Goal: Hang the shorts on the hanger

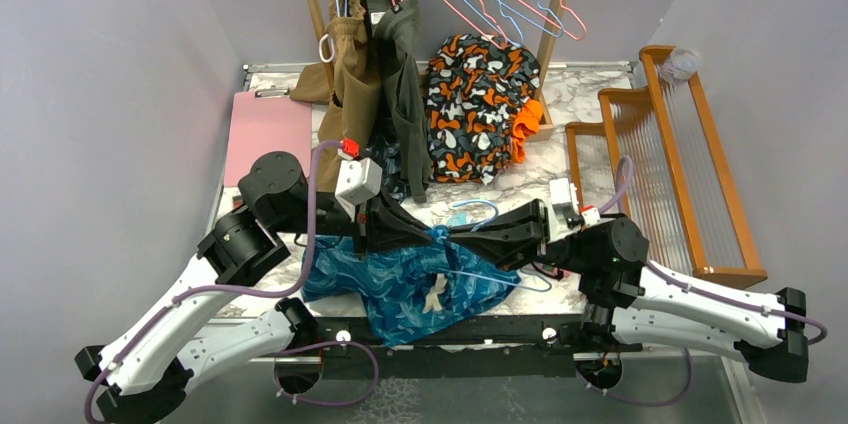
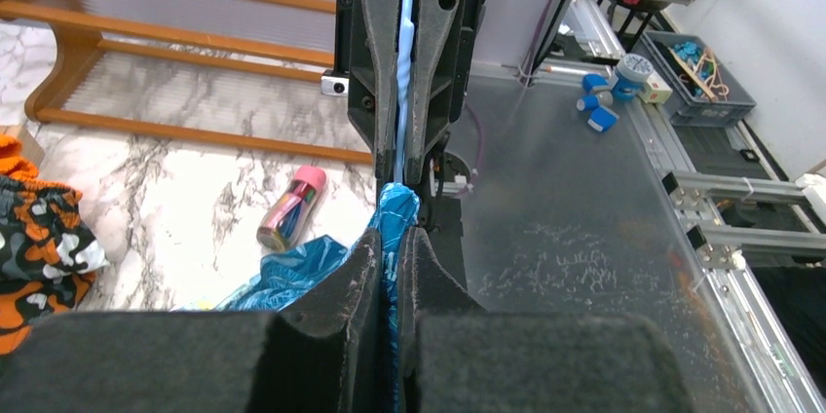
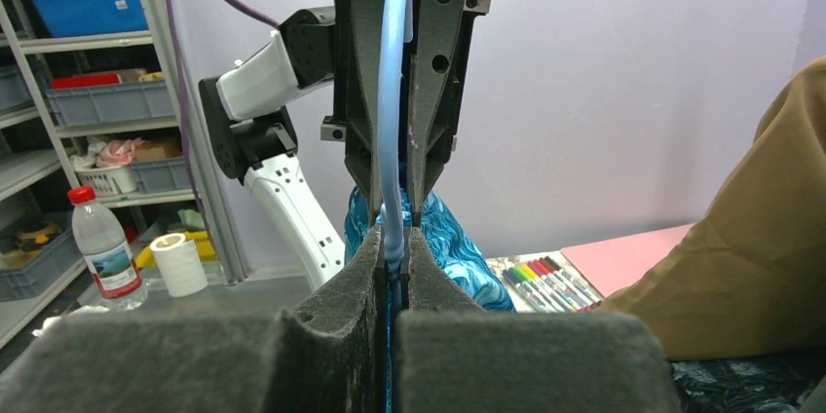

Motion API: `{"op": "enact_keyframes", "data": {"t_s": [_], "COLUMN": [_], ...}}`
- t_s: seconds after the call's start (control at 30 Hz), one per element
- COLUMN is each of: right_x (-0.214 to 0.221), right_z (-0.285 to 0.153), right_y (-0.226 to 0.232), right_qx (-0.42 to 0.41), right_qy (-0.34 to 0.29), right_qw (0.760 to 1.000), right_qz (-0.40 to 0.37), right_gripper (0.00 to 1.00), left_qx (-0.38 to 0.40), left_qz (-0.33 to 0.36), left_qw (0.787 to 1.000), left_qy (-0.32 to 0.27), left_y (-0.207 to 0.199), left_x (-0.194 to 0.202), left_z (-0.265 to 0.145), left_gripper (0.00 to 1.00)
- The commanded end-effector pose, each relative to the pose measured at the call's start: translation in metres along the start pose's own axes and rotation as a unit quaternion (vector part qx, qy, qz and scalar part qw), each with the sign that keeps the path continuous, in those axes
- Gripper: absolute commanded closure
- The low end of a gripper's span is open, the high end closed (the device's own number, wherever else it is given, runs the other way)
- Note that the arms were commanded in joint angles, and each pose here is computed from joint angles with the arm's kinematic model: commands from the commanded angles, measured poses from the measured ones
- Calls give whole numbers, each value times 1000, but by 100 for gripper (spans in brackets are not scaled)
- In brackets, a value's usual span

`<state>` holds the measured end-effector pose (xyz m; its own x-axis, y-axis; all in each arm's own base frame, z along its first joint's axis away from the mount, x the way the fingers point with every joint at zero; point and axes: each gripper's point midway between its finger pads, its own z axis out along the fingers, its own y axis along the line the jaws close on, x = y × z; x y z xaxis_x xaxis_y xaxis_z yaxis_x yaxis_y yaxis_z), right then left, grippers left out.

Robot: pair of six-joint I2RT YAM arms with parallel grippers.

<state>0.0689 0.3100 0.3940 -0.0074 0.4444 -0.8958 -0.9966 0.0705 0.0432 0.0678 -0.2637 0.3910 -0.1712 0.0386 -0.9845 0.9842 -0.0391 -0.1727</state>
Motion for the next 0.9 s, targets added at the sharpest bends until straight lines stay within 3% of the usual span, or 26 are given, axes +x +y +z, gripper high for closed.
{"op": "enact_keyframes", "data": {"t_s": [0.0, 0.57, 0.87], "right_x": [18, 22, 25], "right_z": [-5, -21, -26], "right_y": [1, -18, -22], "right_qx": [-6, 53, 63], "right_qy": [45, 79, 125], "right_qw": [999, 995, 988], "right_qz": [-13, -36, -59], "right_gripper": [99, 99, 99], "left_qx": [-7, 7, -4], "left_qz": [54, 56, 53], "left_qw": [995, 992, 992], "left_qy": [-85, -113, -114], "left_y": [-5, -15, -12], "left_x": [-54, -63, -59], "left_z": [-2, -7, -8], "left_gripper": [100, 100, 100]}}
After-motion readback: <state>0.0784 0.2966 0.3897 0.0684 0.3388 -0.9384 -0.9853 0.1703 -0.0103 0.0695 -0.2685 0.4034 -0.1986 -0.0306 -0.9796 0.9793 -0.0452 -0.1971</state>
